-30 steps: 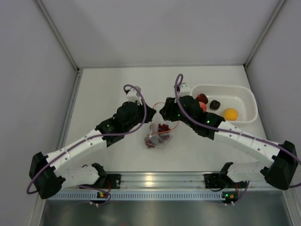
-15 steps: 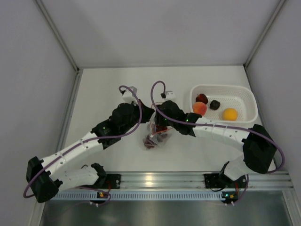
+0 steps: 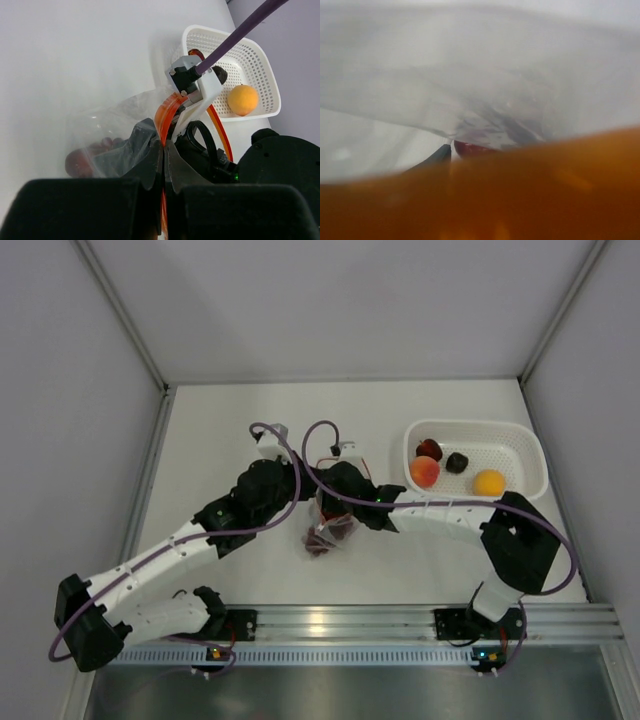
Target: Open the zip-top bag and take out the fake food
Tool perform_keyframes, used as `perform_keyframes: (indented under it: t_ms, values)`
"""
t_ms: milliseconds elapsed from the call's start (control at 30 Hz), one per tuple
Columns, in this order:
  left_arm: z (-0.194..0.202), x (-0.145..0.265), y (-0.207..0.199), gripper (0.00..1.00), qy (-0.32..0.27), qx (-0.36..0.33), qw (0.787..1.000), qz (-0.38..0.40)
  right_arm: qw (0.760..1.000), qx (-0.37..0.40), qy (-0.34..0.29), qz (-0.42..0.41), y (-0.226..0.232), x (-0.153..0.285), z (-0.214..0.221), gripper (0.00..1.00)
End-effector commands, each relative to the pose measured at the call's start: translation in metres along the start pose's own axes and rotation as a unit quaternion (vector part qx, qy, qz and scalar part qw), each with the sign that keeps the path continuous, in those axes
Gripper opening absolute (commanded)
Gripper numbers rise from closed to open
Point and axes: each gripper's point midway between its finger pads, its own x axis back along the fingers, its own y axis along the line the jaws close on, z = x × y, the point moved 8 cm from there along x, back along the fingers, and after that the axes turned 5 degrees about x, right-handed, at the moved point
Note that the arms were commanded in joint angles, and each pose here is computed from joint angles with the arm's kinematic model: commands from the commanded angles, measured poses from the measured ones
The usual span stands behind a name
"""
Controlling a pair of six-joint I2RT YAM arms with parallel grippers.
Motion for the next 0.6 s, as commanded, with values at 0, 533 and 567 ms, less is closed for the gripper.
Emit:
perform_keyframes:
  t_ms: [0,533,567]
  values:
    - [-0.017,0.009,-0.008,0.0,-0.037,-0.003,0.999,0.014,1.0,-0.011,-0.019,-0.016,0.013,-0.009,0.001,0.45]
    - [-0.014,0.01,0.005,0.0,-0.043,-0.011,0.999,-0.024,1.0,0.02,0.007,-0.02,0.023,-0.031,0.014,0.51]
    - [-0.014,0.01,0.006,0.0,-0.042,-0.012,0.999,-0.026,0.999,0.025,0.01,-0.019,0.024,-0.034,0.017,0.51]
